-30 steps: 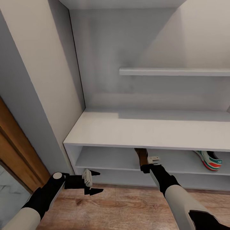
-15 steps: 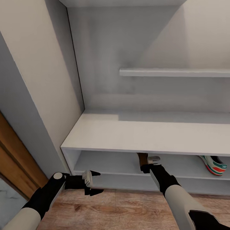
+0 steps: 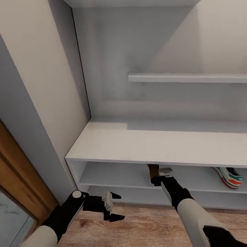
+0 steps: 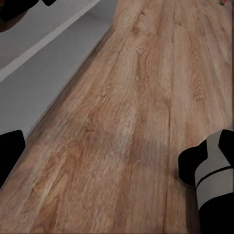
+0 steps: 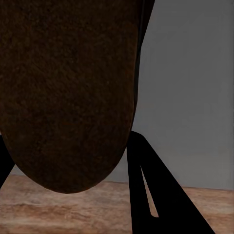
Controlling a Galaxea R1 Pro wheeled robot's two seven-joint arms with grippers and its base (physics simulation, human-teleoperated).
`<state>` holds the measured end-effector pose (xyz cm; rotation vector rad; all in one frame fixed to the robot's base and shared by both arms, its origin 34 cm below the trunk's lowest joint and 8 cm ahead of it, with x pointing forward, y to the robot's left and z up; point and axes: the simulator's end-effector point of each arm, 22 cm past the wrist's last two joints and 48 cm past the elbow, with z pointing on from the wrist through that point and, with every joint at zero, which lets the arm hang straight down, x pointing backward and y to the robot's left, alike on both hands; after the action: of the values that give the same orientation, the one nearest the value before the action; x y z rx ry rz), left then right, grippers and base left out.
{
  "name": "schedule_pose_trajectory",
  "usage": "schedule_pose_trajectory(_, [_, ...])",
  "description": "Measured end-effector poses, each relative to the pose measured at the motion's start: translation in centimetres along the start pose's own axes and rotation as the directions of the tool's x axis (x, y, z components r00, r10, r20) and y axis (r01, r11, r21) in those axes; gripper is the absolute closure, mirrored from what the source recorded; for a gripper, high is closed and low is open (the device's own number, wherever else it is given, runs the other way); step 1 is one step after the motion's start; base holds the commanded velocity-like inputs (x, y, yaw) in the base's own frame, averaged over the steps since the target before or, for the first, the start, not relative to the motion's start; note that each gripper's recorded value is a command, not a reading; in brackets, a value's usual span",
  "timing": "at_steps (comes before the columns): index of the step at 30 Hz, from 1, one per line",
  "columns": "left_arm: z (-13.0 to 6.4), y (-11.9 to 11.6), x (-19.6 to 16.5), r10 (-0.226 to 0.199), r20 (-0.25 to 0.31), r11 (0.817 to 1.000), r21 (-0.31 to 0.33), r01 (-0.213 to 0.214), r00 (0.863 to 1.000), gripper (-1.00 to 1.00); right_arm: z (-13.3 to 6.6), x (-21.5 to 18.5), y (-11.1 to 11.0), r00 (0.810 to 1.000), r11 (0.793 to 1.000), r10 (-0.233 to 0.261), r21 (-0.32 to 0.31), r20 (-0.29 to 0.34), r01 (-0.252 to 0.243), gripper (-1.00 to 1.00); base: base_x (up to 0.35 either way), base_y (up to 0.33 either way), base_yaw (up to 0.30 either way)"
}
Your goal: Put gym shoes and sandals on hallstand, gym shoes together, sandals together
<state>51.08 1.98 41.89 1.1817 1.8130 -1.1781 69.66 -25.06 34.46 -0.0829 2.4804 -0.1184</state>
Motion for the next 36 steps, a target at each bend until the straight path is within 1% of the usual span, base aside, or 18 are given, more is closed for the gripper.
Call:
schedule_pose_trajectory(4, [0.44, -0.28, -0.12, -0.004, 0.005, 1.0, 0.007, 0.004, 1.0, -1.0, 0.0, 0.0, 0.0, 1.0, 1.0, 0.0, 0.0, 0.0, 0.0, 1.0, 0.0, 0.0, 0.0])
schedule_pose_trajectory(9, [0.49, -0.33, -0.13, -0.005, 0.005, 1.0, 0.009, 0.005, 1.0, -1.0, 0.01, 0.05, 0.0, 1.0, 1.0, 0.0, 0.0, -0.001, 0.0, 1.0, 0.005, 0.0, 0.0])
schedule_pose_trajectory(19, [0.49, -0.33, -0.15, -0.004, 0.005, 1.0, 0.009, 0.004, 1.0, -1.0, 0.01, 0.06, 0.01, 1.0, 1.0, 0.0, 0.0, -0.001, 0.0, 1.0, 0.13, 0.0, 0.0])
schedule_pose_trajectory(36, [0.49, -0.33, -0.15, -0.004, 0.005, 1.0, 0.009, 0.004, 1.0, -1.0, 0.03, 0.14, 0.02, 1.0, 1.0, 0.0, -0.001, -0.003, 0.0, 1.0, 0.003, 0.0, 0.0])
